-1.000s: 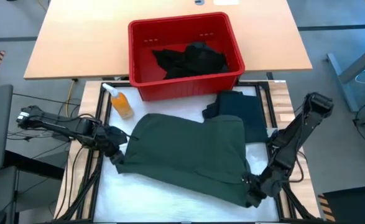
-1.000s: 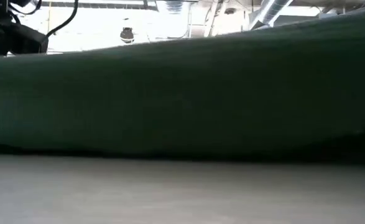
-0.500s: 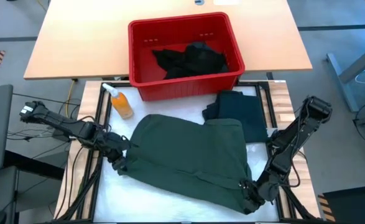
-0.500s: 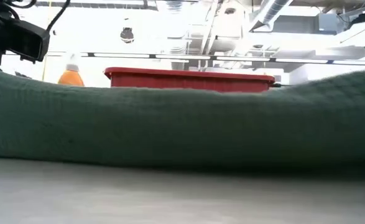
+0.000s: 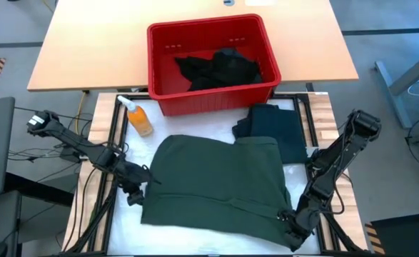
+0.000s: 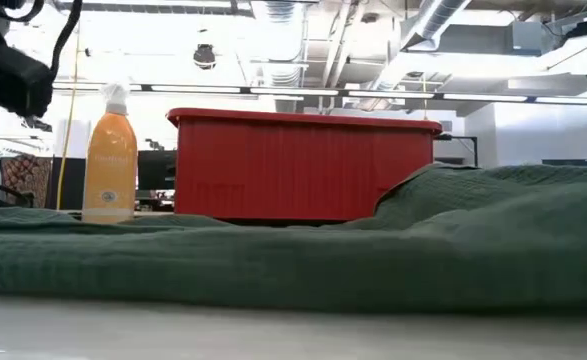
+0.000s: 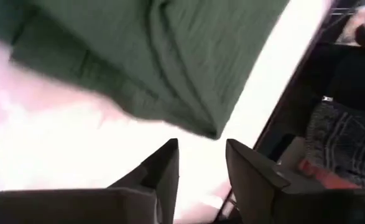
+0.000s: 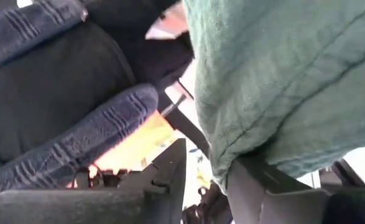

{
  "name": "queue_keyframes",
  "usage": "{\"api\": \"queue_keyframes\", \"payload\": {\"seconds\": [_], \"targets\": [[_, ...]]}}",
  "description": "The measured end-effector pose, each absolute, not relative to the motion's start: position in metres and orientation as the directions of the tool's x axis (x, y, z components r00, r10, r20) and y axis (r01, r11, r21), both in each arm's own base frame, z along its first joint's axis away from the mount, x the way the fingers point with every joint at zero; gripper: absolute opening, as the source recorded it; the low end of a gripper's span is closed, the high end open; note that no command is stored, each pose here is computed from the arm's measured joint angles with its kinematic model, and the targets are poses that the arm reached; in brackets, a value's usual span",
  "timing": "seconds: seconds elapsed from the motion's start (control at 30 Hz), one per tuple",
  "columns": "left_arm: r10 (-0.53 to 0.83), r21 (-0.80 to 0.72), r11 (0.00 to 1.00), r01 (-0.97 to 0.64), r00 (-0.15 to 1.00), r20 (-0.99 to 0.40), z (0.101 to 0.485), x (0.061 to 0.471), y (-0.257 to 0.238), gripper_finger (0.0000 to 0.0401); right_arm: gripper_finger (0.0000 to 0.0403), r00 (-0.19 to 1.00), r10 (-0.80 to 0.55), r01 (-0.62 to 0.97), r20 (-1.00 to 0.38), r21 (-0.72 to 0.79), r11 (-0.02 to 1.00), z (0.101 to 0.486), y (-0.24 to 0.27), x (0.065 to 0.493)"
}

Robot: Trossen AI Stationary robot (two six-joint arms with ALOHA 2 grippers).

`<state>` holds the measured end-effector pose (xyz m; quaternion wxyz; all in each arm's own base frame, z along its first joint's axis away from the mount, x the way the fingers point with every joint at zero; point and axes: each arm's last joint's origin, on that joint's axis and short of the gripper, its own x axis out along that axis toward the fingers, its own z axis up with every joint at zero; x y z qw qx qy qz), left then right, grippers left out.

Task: Fold laundry
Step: Fold the green polo shirt

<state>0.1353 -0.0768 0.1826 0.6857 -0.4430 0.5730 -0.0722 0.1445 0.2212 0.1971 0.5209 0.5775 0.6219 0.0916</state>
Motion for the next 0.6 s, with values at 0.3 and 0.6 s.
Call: {"api": "queue_keyframes", "payload": {"seconds": [0.3, 0.6], "targets": [[-0.455, -0.694, 0.695, -0.187, 0.633, -0.626, 0.196, 0.153, -0.079, 0.0114, 0.013, -0.005, 0.84, 0.739, -0.543, 0.564, 0.369, 0.195, 0.215, 0.139], [-0.379, -0.584, 0.812, 0.017, 0.776, -0.504, 0.2, 0.174, -0.088, 0.0111, 0.0129, 0.059, 0.811, 0.743, -0.582, 0.568, 0.355, 0.191, 0.202, 0.154]]}}
